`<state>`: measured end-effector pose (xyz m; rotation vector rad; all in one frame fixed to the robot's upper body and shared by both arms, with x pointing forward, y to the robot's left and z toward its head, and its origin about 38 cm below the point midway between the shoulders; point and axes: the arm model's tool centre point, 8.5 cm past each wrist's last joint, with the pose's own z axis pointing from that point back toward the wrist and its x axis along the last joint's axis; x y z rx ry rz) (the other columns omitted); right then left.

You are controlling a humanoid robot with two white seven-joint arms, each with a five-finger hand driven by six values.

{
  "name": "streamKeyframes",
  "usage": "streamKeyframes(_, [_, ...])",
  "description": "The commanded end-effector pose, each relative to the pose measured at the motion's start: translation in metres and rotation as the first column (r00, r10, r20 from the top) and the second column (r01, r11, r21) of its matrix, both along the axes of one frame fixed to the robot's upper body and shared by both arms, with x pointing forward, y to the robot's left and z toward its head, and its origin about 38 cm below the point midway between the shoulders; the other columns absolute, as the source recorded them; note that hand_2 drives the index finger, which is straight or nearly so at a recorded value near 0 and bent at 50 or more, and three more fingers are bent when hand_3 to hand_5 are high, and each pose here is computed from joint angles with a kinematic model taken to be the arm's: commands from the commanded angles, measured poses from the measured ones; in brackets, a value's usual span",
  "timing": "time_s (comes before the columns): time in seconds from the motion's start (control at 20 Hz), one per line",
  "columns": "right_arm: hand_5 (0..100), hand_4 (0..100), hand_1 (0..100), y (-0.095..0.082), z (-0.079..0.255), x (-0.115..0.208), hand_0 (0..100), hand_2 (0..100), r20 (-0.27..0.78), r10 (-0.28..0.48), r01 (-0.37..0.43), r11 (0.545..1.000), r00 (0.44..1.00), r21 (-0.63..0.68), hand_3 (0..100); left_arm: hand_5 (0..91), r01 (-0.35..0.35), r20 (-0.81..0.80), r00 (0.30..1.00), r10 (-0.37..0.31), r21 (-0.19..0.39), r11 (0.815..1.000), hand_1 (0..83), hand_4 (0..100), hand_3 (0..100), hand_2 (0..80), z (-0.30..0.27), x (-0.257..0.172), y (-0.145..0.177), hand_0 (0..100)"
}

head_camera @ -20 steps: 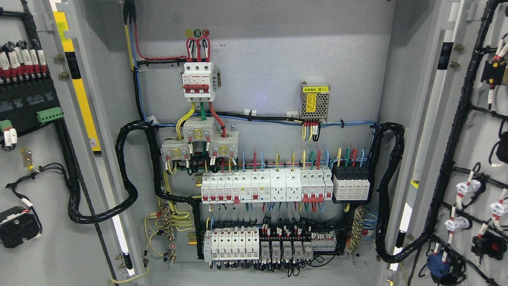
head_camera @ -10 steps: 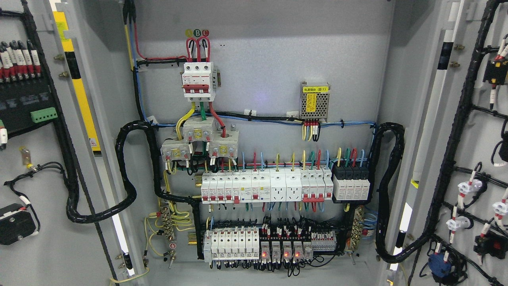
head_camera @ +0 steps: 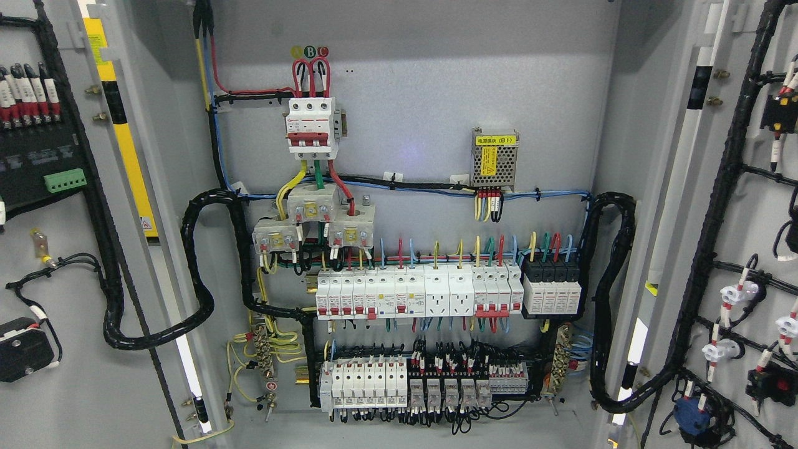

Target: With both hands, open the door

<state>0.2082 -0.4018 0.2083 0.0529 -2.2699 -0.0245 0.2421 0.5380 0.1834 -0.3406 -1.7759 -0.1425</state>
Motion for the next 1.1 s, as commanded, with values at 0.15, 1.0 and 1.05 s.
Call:
streamKeyframes(0.15, [0, 0, 7, 0.016, -0.004, 0.004, 21, 0, -0.009, 0.063, -0.063, 0.998, 0.998, 0.006, 0, 0.0, 0.092, 0.043, 0.995, -0.094, 0.036, 0.995, 0.0, 10, 18, 8.0, 0.006, -0.015, -0.048, 0])
streamKeyframes(1.0, [0, 0, 7, 0.138, -0.121, -0.007, 21, 0, -0.355, 0.416, -0.402, 0.908, 0.837, 0.116, 0, 0.0, 0.179, -0.114, 0.979, -0.169, 0.093, 0.979, 0.9, 6, 23, 2.6, -0.111, -0.029, -0.206, 0])
streamKeyframes(1.05, [0, 0, 7, 0.14, -0.132, -0.009, 22, 0, -0.384, 0.42, -0.403, 0.906, 0.822, 0.129, 0, 0.0, 0.176, -0.115, 0.98, -0.164, 0.109, 0.978, 0.6, 5, 23, 2.8, -0.127, -0.03, -0.208, 0])
